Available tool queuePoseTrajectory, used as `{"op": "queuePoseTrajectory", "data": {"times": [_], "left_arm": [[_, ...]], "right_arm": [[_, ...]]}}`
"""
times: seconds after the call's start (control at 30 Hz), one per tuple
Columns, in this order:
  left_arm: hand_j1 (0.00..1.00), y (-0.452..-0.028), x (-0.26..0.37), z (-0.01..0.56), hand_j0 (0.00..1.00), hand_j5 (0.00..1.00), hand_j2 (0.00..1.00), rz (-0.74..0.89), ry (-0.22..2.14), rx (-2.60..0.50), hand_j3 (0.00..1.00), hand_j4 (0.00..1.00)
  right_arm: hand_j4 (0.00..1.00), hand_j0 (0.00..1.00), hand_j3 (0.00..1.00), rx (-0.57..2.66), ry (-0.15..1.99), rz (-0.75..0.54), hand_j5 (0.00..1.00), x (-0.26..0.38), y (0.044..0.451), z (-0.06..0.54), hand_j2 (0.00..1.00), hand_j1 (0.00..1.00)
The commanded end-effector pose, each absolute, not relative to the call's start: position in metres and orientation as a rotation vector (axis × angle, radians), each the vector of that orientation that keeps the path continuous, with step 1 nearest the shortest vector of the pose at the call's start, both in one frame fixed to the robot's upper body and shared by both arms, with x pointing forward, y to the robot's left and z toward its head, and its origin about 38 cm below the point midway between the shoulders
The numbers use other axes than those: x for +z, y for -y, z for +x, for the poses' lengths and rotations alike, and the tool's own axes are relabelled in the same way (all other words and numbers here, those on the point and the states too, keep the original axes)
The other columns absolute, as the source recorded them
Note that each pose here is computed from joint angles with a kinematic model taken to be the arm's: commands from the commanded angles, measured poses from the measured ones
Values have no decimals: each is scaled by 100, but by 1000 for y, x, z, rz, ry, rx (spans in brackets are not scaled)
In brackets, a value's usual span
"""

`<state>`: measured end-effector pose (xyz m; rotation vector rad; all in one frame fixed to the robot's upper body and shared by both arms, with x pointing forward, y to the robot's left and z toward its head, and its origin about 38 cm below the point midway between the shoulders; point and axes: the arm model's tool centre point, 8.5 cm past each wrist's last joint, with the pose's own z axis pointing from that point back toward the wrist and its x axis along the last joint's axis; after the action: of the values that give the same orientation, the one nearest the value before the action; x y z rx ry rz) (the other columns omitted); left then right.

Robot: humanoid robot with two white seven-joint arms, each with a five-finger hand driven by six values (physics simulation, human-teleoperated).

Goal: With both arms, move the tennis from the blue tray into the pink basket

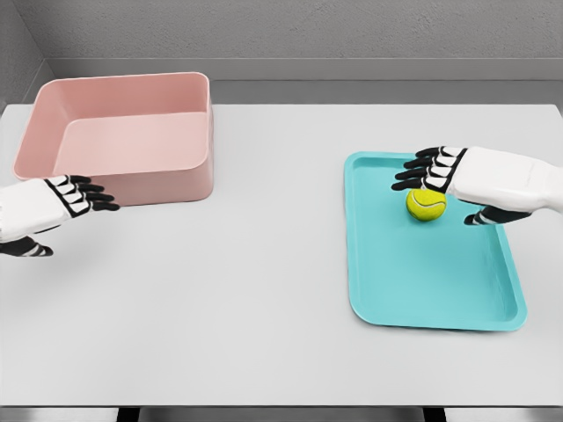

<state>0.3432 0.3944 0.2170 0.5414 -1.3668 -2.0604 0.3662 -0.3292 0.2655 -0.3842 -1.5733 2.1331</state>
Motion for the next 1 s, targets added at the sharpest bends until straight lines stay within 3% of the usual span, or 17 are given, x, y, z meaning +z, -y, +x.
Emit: {"op": "queuePoseTrajectory", "data": {"times": [0.0,0.2,0.4,0.57,0.97], "left_arm": [[100,-394,215,344,100,100,100,541,1367,-2060,100,100],[100,-397,214,342,100,100,100,532,1319,-2089,100,100],[100,-396,210,341,100,100,100,519,1311,-2094,100,100],[100,-401,210,338,100,100,100,515,1275,-2114,100,100],[100,-378,201,362,100,100,100,597,1334,-2125,100,100]], "right_arm": [[100,100,100,2127,1574,-382,100,266,330,366,100,100],[100,100,100,2041,1554,-425,100,254,344,393,100,100],[99,99,99,2149,1238,-201,99,214,326,427,99,99],[99,99,99,2103,1290,-208,99,228,324,439,99,99],[99,99,99,2012,1199,-206,99,190,338,462,99,99]]}}
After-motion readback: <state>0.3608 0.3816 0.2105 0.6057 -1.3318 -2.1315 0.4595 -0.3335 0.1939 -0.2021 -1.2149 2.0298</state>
